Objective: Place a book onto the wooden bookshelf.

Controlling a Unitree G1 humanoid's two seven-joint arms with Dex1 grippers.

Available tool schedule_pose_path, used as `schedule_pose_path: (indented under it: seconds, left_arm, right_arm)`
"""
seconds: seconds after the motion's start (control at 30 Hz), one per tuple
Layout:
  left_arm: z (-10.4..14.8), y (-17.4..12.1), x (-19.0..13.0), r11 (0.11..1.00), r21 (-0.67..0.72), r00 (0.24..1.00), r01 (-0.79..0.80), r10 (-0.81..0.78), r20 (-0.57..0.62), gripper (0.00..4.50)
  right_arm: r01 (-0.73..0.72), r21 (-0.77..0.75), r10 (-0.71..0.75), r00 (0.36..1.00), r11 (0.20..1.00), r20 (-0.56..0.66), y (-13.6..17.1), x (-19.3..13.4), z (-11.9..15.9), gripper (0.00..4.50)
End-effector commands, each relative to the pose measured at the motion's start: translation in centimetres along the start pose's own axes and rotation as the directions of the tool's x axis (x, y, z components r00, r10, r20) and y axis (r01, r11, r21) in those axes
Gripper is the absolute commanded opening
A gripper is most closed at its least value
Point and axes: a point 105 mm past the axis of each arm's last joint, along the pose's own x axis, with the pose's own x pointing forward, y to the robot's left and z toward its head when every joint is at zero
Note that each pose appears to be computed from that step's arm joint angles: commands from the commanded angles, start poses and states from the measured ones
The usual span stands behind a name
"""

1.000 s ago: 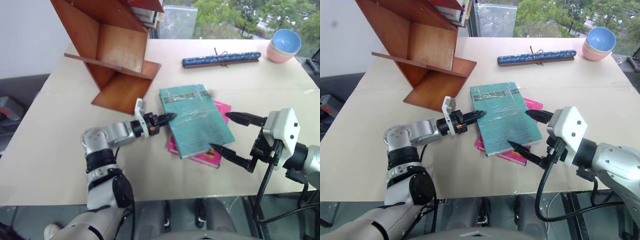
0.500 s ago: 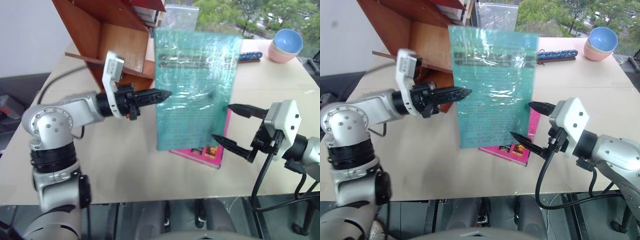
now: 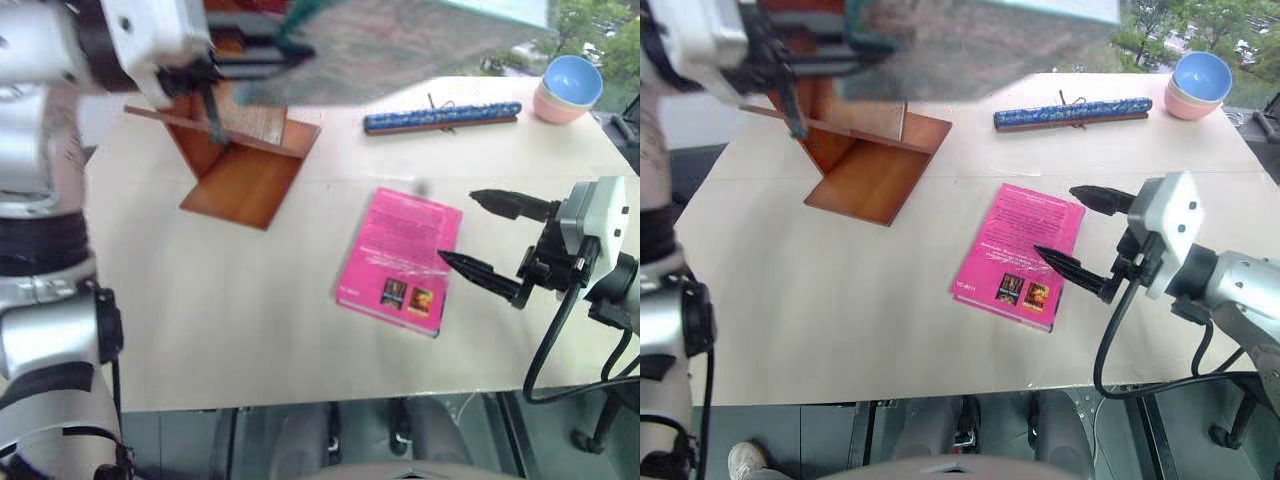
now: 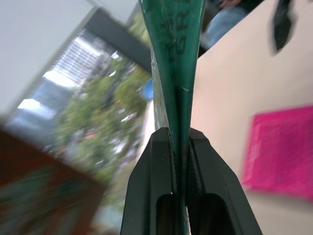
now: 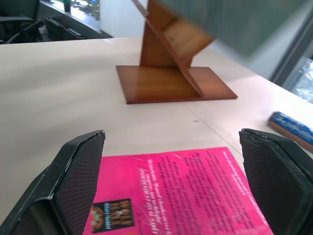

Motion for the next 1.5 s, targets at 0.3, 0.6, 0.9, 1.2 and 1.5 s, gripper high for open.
schedule_pose_path:
  seconds: [0.3,0.6,0.9,1.2,1.5]
  left_arm:
    - [-6.2,1.7,-6.6,0.956,0.206,0.85,0.211,-0.075,-0.521,0.02]
    - [-10.6,0.2,-6.8,0.973,0.012,0.767,0.23,-0.174,-0.618,0.02]
    - [-9.3,-0.3,-7.4,0.994,-0.079,0.881,0.078,-0.106,-0.461,3.34]
    - [-0.3,-3.6,-8.9,0.734,-0.679,1.0,0.018,-0.028,-0.003,3.34]
    - [-1.5,-13.8,-2.3,0.372,-0.925,0.986,0.077,0.111,0.126,3.34]
  right_arm:
    - [-0.044,-0.09,0.052,0.996,0.995,0.079,-0.6,1.5,1.8,4.5]
    - [-0.052,-0.125,0.067,0.991,0.991,0.117,-0.2,2.5,2.9,4.5]
    - [-0.054,-0.125,0.07,0.99,0.991,0.125,-0.4,2.4,3.1,4.5]
    - [-0.045,-0.082,0.052,0.995,0.996,0.08,-1.9,2.2,1.9,4.5]
    - [0.028,-0.036,-0.03,0.998,0.999,-0.053,-2.0,1.9,-1.9,4.5]
